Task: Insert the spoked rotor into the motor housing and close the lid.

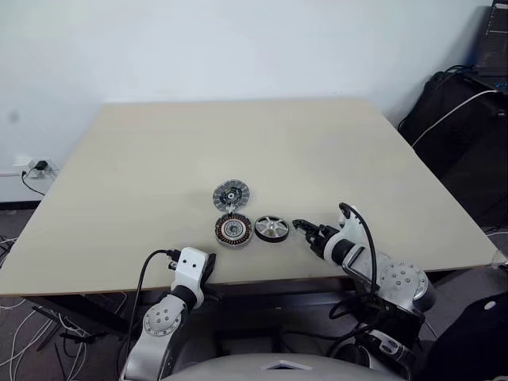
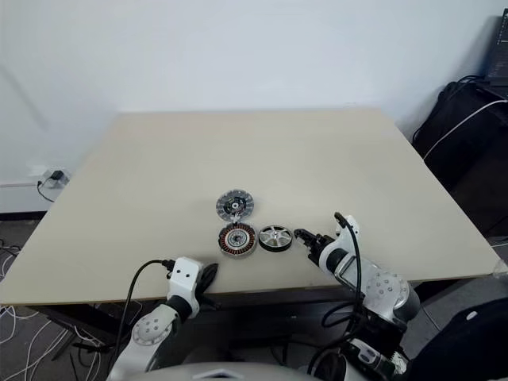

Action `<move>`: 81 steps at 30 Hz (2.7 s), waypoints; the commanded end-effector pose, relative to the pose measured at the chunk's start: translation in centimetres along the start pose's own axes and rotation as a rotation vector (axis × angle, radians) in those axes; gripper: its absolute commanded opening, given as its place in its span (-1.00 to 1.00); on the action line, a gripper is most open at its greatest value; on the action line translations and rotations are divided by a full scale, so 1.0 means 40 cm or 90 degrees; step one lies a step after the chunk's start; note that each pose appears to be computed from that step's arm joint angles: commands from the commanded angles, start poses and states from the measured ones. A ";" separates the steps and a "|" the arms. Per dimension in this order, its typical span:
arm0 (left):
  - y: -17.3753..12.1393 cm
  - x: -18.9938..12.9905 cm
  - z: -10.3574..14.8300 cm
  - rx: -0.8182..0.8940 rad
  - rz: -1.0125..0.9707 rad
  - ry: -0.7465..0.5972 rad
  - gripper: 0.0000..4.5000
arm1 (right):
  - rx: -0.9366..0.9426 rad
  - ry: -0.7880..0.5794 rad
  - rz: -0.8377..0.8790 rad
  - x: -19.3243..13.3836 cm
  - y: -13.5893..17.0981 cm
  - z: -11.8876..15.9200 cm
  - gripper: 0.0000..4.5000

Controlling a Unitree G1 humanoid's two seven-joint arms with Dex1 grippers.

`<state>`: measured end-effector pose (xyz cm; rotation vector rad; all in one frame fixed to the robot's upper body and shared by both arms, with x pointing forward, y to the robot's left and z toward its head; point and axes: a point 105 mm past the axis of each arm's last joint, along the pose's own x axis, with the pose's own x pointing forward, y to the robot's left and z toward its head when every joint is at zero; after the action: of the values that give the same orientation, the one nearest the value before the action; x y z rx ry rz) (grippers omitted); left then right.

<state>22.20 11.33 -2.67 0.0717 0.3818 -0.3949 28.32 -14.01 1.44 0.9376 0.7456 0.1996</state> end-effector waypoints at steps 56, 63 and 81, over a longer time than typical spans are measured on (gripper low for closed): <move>-0.003 -0.004 0.031 -0.002 0.004 -0.029 -1.00 | 0.138 0.047 0.312 0.019 0.194 -0.065 -0.83; 0.001 -0.008 0.031 -0.003 0.011 -0.029 -1.00 | 0.134 0.090 0.327 0.047 0.231 -0.102 -0.83; 0.013 -0.013 0.028 -0.001 0.030 -0.029 -1.00 | 0.103 0.114 0.315 0.114 0.255 -0.134 -0.83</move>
<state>21.64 11.92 -3.13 0.0725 0.4043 -0.3507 29.24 -4.20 3.44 1.2224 0.7379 0.5964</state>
